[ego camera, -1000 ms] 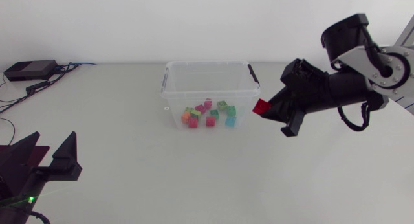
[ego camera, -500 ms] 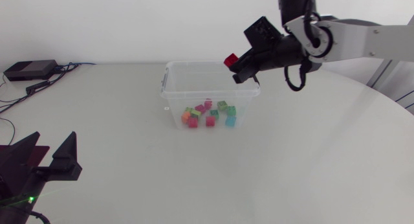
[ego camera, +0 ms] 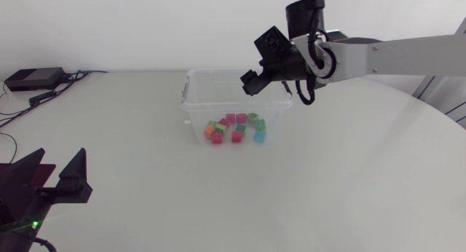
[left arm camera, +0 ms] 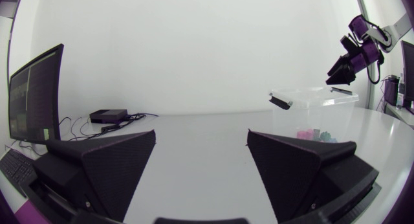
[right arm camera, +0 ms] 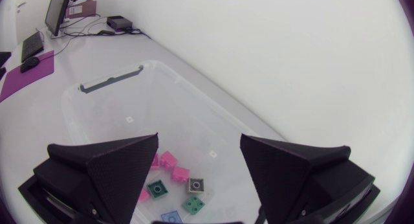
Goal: Pick up the duplo bricks and place them in the container
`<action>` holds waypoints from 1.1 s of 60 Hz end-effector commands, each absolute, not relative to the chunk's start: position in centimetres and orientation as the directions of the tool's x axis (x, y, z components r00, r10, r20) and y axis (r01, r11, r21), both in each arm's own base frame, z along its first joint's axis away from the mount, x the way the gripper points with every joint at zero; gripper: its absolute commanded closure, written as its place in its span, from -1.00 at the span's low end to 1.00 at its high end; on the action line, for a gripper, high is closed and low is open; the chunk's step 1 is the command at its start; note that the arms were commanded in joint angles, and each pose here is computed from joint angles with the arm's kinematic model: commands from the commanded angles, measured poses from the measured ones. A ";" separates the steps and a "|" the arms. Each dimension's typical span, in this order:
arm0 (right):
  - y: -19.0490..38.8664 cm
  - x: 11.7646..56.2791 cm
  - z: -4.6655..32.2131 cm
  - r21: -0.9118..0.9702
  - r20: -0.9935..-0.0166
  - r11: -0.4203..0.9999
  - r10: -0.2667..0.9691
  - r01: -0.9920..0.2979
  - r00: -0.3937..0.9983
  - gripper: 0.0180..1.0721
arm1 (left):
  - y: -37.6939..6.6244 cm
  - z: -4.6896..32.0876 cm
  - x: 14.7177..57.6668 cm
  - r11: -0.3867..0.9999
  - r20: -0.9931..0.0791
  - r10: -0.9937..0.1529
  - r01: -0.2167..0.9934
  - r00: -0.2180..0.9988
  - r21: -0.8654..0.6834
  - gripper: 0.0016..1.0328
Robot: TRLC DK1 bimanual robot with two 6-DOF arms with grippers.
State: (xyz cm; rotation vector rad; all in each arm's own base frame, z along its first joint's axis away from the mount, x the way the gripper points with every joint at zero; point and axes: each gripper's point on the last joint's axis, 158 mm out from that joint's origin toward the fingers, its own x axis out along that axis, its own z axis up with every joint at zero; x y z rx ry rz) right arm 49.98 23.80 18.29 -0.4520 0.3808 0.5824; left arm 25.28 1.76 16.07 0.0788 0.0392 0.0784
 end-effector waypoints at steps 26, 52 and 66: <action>8.8 43.3 24.6 -0.382 -0.280 0.881 0.178 -0.280 0.943 -0.90 | 1.9 15.4 25.3 0.993 -0.044 0.087 -0.083 0.995 0.081 -0.91; -0.5 34.8 25.4 -0.377 -0.138 0.926 -0.027 -0.027 0.990 -0.91 | 1.9 15.4 25.3 0.993 -0.044 0.087 -0.083 0.995 0.081 -0.91; -2.8 30.8 24.7 -0.372 -0.080 0.926 -0.097 0.061 0.992 -0.91 | 1.9 15.4 25.3 0.993 -0.044 0.086 -0.082 0.995 0.081 -0.91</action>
